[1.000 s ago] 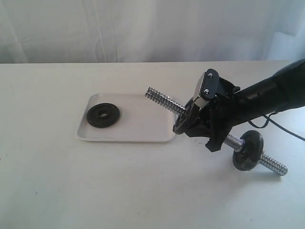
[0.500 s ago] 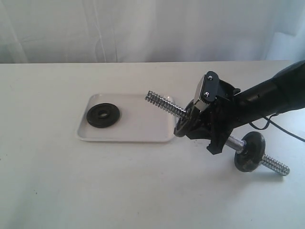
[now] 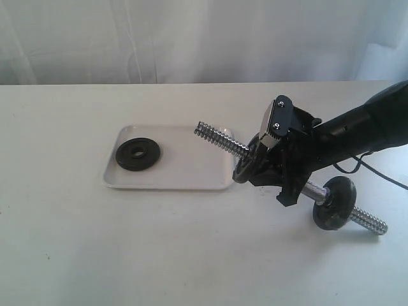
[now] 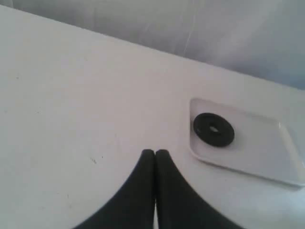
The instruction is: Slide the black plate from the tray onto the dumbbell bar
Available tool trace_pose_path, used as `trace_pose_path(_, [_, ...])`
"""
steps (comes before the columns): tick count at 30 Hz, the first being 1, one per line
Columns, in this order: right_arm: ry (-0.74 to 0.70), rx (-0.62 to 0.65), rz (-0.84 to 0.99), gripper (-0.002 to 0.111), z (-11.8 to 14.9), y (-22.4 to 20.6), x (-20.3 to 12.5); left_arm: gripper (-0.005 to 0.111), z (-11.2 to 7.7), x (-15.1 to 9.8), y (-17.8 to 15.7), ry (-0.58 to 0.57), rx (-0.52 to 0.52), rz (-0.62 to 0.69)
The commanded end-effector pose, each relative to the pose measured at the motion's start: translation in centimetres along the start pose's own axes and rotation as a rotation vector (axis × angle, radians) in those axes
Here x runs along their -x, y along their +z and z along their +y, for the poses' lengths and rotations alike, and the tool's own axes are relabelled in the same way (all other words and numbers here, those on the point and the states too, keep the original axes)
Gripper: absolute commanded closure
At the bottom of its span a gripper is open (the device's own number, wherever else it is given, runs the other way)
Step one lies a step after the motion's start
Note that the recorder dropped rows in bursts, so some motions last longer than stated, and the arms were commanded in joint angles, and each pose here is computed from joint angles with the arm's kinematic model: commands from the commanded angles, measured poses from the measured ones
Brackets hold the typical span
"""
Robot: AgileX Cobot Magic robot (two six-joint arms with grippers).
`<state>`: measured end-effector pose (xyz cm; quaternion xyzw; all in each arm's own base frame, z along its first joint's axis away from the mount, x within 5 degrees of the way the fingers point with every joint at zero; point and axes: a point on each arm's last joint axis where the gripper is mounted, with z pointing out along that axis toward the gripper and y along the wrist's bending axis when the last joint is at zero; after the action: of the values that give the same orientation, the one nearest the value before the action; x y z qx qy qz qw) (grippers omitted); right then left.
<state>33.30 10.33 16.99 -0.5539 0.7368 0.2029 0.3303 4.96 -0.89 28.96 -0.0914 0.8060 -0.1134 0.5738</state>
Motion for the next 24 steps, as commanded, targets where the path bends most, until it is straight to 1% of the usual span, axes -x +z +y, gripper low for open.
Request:
trace_pose_path(1, [0.015,-0.029,-0.112,0.108,-0.3,-1.7,2.1,0.107,-0.8,2.6,1.2,0.085,0.006,0.149])
trace_pose_path(8, [0.015,-0.029,-0.112,0.108,-0.3,-1.7,2.1,0.107,-1.2,5.9,5.4,0.147,0.021,0.299])
trace_pose_path(10, [0.016,-0.030,-0.111,0.108,-0.3,-1.7,2.1,0.106,-1.3,6.6,6.9,0.159,0.019,0.366])
trace_pose_path(12, [0.016,-0.032,-0.110,0.108,-0.3,-1.7,2.1,0.099,-1.4,7.1,8.4,0.166,0.003,0.416])
trace_pose_path(14, [0.016,-0.032,-0.110,0.108,-0.3,-1.7,2.1,0.088,-1.5,7.3,10.2,0.159,-0.020,0.474])
trace_pose_path(17, [0.014,-0.031,-0.108,0.108,-0.3,-1.7,2.1,0.071,-1.8,7.6,12.6,0.142,-0.065,0.514])
trace_pose_path(21, [0.004,-0.028,-0.099,0.108,-0.2,-1.7,2.0,0.058,-2.2,8.1,15.4,0.109,-0.127,0.551])
trace_pose_path(24, [0.004,-0.028,-0.099,0.108,-0.2,-1.7,2.0,0.049,-2.5,8.2,17.5,0.119,-0.188,0.594])
